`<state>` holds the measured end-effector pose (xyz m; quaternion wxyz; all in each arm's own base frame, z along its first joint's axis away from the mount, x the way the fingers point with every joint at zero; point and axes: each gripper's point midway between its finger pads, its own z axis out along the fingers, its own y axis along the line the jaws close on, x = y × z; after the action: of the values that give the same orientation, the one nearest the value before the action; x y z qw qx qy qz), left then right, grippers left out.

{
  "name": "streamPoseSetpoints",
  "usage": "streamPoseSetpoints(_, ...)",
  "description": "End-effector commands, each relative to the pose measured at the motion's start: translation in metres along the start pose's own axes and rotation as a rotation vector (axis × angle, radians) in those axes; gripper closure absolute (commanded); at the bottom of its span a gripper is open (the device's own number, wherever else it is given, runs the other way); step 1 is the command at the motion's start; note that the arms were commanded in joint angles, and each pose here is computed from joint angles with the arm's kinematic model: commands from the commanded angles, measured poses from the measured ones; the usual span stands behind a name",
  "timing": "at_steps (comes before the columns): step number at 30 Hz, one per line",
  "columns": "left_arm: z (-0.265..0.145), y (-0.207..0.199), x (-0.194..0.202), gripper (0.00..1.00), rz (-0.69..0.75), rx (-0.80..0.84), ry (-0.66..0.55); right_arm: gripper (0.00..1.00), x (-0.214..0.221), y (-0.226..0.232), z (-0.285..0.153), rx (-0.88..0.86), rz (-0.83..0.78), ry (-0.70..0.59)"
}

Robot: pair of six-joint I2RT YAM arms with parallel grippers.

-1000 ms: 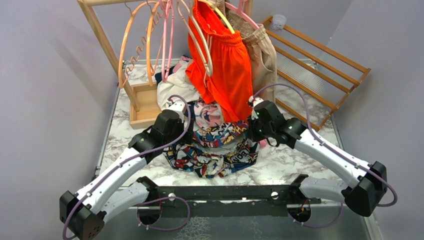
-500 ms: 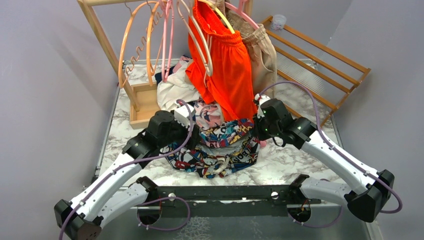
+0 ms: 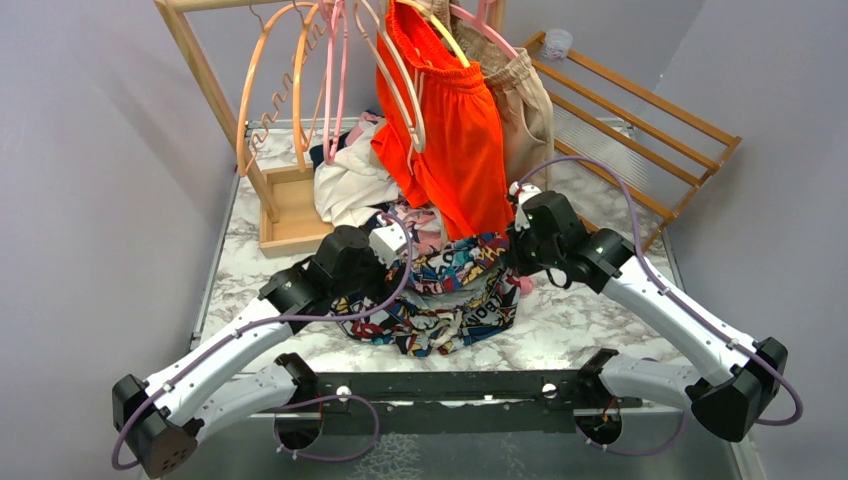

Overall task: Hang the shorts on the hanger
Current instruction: Adjust the shorts at the center of the board.

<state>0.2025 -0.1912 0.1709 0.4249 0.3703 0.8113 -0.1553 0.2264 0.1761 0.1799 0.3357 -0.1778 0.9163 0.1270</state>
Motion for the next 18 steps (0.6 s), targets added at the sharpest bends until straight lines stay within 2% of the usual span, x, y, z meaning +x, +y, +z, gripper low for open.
streamPoseSetpoints(1, 0.003, 0.006, 0.001, 0.21, 0.038, -0.022, 0.018, 0.99, -0.010, 0.002, -0.006, -0.020, -0.014, -0.023)
streamPoseSetpoints(18, 0.038, 0.020, 0.027, 0.25, 0.037, -0.058, 0.188, 0.99, -0.007, 0.008, -0.010, -0.059, -0.009, -0.039)
